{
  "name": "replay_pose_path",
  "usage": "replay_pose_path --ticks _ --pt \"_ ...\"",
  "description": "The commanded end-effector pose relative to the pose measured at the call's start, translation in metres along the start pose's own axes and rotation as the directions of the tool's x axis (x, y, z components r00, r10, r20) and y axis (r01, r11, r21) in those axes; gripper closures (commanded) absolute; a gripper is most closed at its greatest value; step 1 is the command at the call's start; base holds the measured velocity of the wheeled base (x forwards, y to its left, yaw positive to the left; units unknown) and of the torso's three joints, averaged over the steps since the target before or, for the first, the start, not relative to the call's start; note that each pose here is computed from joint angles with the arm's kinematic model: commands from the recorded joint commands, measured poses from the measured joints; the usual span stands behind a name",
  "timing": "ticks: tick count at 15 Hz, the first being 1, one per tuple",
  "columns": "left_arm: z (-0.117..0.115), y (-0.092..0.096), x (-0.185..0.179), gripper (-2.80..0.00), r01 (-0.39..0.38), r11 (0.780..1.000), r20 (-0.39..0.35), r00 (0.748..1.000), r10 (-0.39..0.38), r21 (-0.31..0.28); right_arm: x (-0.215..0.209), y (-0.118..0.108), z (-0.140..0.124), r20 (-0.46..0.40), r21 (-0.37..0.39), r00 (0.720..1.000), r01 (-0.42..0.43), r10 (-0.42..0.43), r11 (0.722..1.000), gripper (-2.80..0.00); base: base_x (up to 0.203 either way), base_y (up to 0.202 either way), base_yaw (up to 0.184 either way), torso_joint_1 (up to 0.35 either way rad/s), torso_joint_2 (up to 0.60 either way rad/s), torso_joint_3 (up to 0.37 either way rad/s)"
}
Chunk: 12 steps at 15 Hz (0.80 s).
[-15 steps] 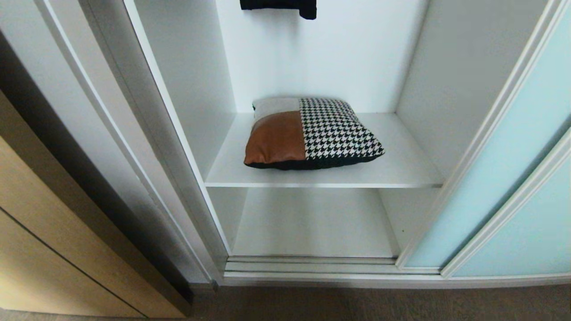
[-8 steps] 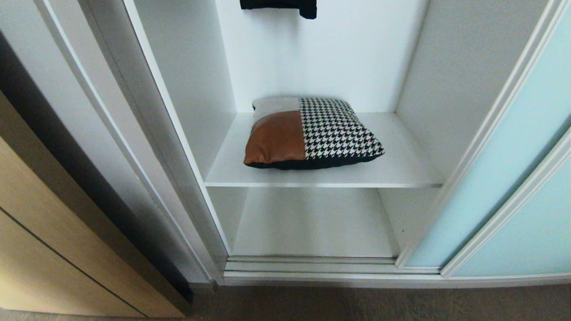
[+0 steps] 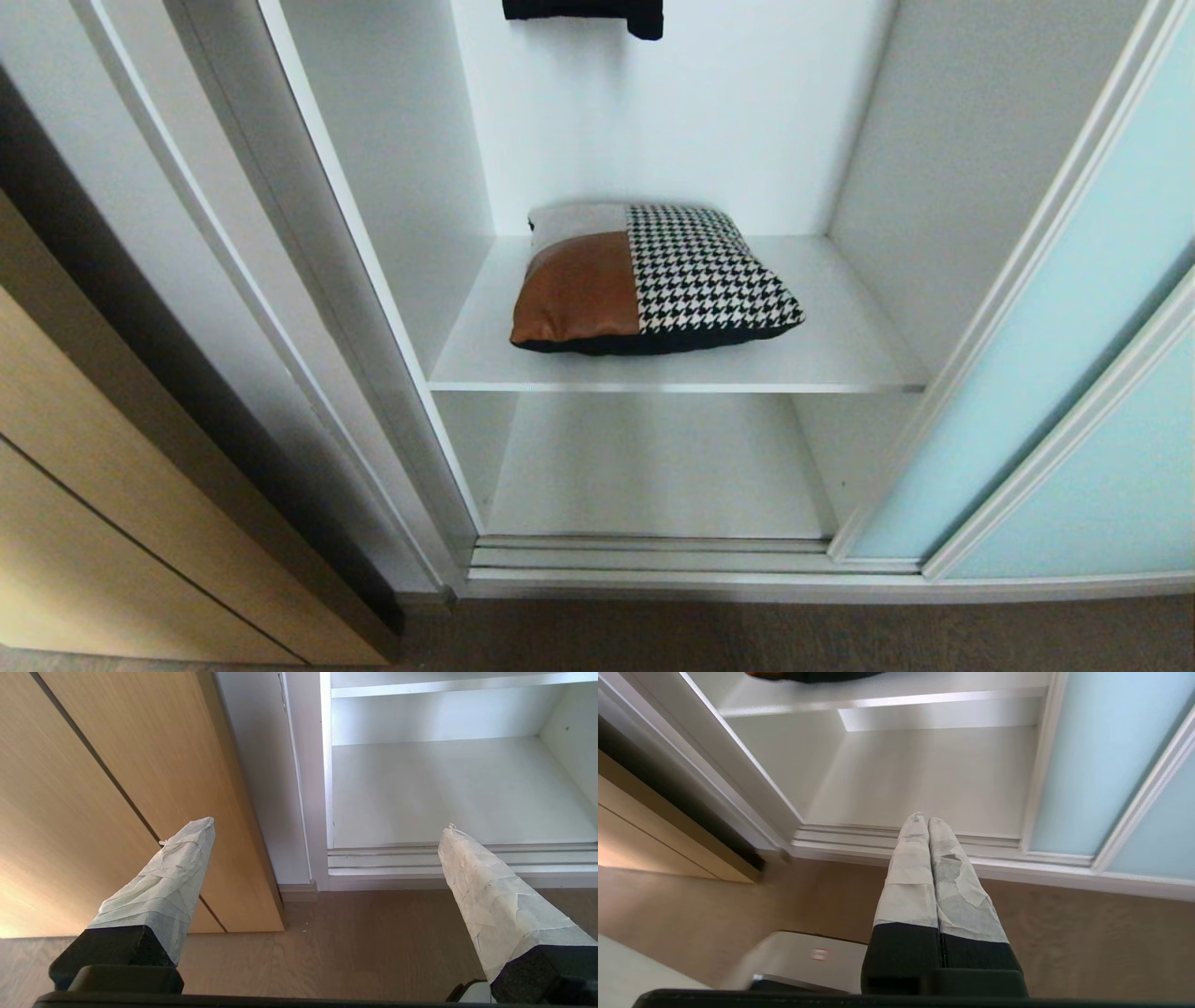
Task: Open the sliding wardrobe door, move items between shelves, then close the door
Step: Close the door
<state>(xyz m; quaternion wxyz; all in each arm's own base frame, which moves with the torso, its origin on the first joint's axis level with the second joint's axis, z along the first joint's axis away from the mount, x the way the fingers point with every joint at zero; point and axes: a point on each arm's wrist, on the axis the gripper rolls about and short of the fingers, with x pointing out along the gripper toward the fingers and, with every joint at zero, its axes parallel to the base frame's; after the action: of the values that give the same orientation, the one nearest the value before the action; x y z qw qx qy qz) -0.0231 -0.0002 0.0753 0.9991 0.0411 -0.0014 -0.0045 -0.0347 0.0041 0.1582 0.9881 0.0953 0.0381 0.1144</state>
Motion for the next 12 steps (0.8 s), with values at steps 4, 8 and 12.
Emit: replay_pose_path --ticks 4,8,12 --pt "0.000 0.000 0.000 -2.80 0.001 1.000 -0.005 1.000 -0.001 0.001 0.014 -0.009 -0.021 0.016 -0.104 0.998 0.065 -0.063 0.993 0.00 0.000 0.000 0.000 0.000 0.00 0.000" --pt "0.000 0.000 0.000 -2.80 0.001 1.000 -0.005 1.000 -0.001 0.001 0.017 -0.014 -0.043 0.049 -0.201 0.992 0.120 -0.113 0.972 0.00 0.000 0.000 0.000 0.000 0.00 0.000" --pt "0.000 0.000 0.000 -2.80 0.001 1.000 -0.005 1.000 -0.001 0.001 0.007 -0.015 -0.056 0.043 -0.236 0.991 0.131 -0.124 0.963 0.00 0.000 0.000 0.000 0.000 0.00 0.000"
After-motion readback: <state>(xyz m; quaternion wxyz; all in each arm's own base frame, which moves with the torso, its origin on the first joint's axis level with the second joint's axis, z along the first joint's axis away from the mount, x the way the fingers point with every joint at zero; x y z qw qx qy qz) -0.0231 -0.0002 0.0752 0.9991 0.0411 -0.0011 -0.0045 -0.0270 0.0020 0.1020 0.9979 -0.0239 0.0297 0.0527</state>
